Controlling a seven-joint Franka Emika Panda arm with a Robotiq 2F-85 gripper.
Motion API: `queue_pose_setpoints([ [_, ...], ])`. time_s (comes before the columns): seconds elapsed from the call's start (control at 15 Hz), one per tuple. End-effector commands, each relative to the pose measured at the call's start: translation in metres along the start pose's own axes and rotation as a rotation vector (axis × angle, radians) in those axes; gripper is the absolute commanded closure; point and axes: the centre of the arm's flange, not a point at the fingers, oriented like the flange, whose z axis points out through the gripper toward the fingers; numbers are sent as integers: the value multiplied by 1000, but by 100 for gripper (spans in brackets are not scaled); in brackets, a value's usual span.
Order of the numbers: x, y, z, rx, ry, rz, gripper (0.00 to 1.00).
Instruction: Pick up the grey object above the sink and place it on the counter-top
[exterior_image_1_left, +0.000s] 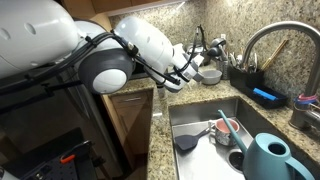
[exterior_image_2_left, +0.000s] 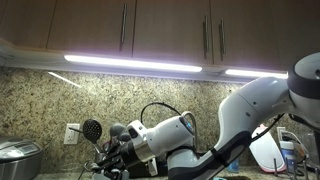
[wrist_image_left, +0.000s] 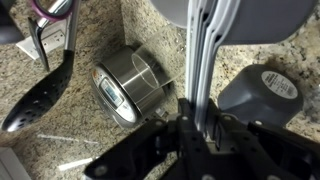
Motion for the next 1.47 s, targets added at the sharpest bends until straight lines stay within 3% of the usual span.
queue_pose_setpoints([
  [0.0, -10, 11, 16, -12, -18, -12, 95],
  [1.2, -28, 13, 16, 0, -100, -9, 95],
  [1.27, -28, 13, 16, -1, -111, -7, 56],
  [1.4, -29, 12, 17, 5, -125, -12, 48],
])
